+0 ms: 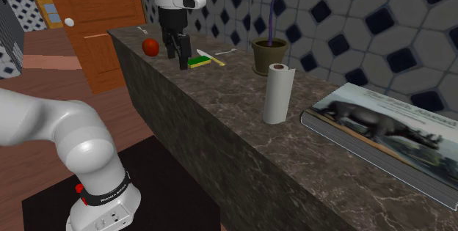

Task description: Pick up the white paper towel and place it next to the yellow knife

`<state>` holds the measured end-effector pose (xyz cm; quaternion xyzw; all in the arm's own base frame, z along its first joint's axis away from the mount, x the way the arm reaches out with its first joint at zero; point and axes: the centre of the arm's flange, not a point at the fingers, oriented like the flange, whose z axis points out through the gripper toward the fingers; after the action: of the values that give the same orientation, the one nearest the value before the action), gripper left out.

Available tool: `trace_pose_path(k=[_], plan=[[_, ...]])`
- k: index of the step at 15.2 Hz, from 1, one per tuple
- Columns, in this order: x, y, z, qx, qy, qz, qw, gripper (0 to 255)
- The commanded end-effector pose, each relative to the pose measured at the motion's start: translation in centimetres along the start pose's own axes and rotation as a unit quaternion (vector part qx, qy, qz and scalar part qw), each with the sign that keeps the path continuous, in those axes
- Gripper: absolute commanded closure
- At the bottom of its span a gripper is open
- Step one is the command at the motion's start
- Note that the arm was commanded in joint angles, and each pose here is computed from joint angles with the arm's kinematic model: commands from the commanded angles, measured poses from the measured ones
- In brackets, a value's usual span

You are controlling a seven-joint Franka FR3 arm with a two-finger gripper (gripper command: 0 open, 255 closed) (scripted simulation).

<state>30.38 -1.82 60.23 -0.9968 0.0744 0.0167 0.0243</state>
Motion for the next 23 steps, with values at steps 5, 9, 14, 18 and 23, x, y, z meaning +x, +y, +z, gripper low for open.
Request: trace_pose_path(k=[5,9,14,18,23], plan=[[4.6,2.6,-0.3,0.001,0.001,0.016,0.9999,0],[9.1,5.3,-0.5,0.002,0.001,0.032,0.9995,0],[14.7,8.9,-0.8,0.004,0.002,0.052,0.9986,0],[19.0,11.9,-1.1,0.005,0.002,0.068,0.9976,0],[24.2,15.9,-1.4,0.006,0.003,0.088,0.9961,0]])
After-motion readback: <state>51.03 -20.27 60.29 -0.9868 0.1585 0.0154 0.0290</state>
